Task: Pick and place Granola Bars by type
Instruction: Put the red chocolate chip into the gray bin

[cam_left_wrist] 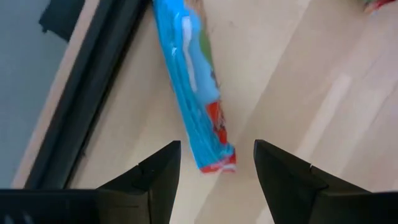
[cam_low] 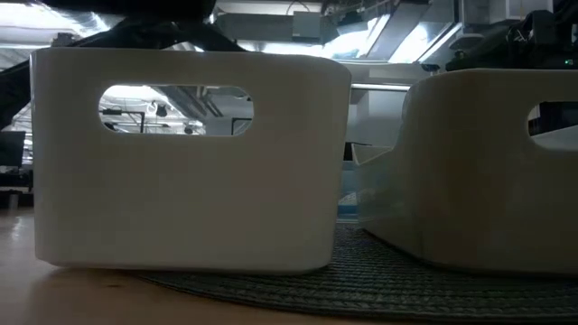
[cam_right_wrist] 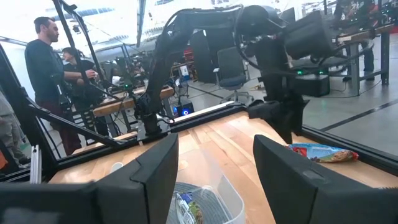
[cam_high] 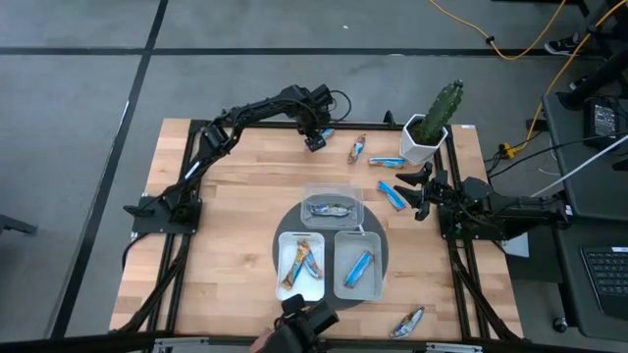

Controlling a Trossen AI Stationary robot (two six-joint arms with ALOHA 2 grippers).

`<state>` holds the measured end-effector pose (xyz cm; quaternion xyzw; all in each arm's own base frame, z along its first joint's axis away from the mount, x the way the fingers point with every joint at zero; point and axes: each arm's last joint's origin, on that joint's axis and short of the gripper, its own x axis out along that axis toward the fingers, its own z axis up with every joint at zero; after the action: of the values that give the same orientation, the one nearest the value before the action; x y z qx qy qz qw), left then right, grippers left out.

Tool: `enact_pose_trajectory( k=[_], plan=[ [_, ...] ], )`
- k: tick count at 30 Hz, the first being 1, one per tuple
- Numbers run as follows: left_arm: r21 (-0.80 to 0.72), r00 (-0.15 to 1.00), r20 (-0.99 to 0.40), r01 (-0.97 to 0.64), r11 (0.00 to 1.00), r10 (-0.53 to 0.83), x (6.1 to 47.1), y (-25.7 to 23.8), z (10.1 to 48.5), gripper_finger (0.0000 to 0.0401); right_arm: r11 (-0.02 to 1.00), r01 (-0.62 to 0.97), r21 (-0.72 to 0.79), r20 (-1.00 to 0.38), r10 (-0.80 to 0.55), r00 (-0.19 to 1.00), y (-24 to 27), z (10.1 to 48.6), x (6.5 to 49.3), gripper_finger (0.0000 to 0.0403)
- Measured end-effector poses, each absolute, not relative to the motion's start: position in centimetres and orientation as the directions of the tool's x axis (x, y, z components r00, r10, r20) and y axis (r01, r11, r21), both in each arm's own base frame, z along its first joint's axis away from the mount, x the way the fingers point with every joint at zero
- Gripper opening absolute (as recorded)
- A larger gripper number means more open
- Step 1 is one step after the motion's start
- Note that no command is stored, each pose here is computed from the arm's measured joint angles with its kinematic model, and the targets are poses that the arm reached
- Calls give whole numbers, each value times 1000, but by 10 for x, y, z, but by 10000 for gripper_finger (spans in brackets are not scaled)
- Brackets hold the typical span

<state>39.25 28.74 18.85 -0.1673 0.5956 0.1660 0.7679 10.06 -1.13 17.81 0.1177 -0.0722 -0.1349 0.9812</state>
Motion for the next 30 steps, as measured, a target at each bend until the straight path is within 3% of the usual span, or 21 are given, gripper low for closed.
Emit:
enact_pose_trajectory(
  k=[7,20,30],
  plan=[
    [-15,174,-982,-478,878,78,395,290,169,197,936,248,251,110,-282,953,-11,178,101,210],
    [-5,163,-983,-496,868,87,394,290,170,192,936,248,250,110,-282,953,-11,178,101,210],
    [-10,135,-989,-495,869,66,391,288,169,99,936,248,250,110,-282,953,-11,178,101,210]
  ],
)
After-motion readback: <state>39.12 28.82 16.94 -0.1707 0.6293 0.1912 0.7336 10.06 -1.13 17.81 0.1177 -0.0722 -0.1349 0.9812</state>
